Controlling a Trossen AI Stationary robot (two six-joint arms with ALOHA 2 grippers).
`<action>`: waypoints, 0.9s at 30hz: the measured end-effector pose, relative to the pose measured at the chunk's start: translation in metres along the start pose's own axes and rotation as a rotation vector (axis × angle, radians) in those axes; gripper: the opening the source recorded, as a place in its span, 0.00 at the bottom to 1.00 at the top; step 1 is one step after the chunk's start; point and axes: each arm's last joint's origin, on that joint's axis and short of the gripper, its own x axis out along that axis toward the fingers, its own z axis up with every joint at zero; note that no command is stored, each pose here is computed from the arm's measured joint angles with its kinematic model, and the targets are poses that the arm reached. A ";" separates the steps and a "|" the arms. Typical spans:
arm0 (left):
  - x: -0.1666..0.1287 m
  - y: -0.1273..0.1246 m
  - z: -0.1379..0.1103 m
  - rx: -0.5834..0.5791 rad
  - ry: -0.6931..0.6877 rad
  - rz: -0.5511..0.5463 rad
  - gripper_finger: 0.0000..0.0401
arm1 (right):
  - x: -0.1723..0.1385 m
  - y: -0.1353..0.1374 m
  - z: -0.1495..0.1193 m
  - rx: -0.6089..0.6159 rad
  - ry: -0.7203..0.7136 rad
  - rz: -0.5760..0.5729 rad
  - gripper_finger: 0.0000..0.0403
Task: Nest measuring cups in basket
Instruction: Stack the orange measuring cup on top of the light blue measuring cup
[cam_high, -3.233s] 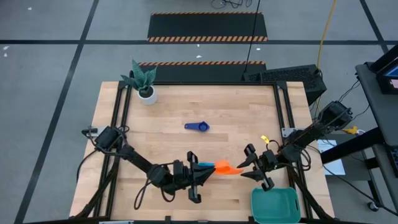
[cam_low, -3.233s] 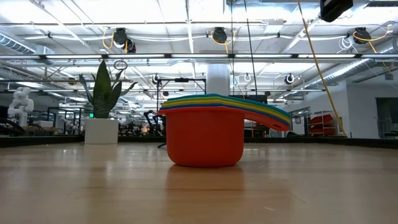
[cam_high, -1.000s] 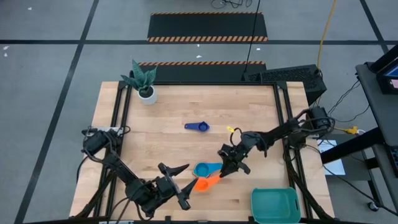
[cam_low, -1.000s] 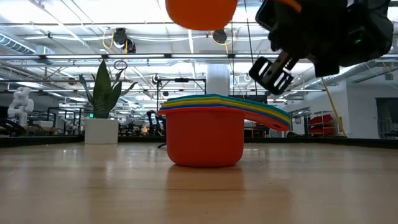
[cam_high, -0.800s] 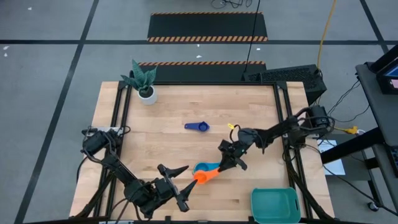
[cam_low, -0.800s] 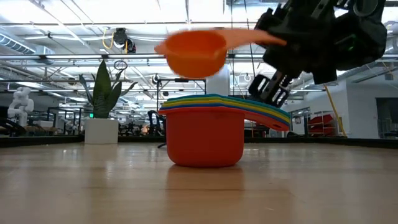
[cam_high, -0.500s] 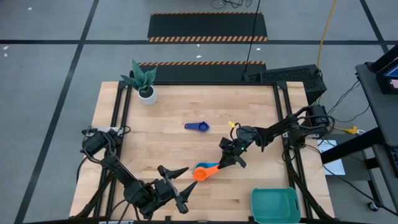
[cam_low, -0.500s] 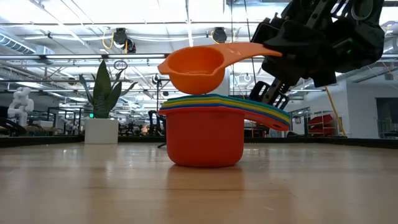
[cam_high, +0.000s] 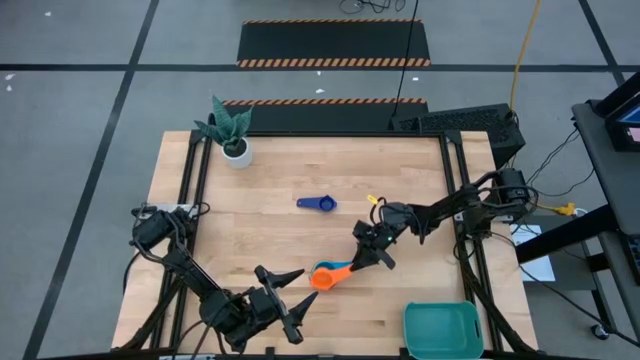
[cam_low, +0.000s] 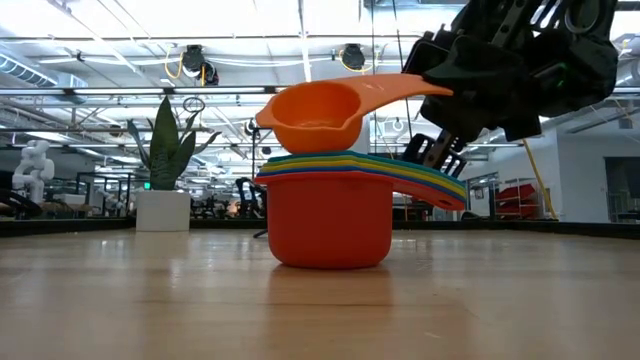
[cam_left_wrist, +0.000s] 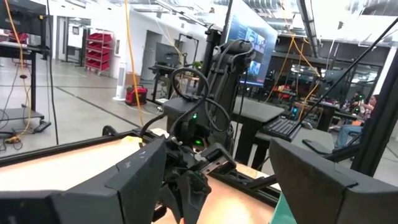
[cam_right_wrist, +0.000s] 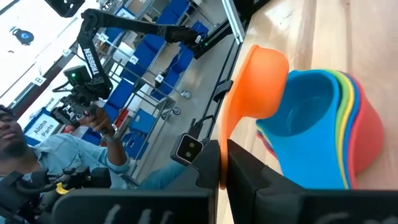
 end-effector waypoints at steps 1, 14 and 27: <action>0.000 0.000 0.000 0.000 0.000 0.000 0.72 | -0.001 -0.001 0.001 0.005 -0.004 -0.003 0.03; 0.000 0.000 0.000 0.006 0.000 0.000 0.72 | -0.006 -0.005 0.005 0.013 -0.023 -0.016 0.03; 0.000 0.000 -0.001 0.016 0.003 -0.001 0.72 | -0.006 -0.008 0.003 0.042 -0.007 -0.043 0.04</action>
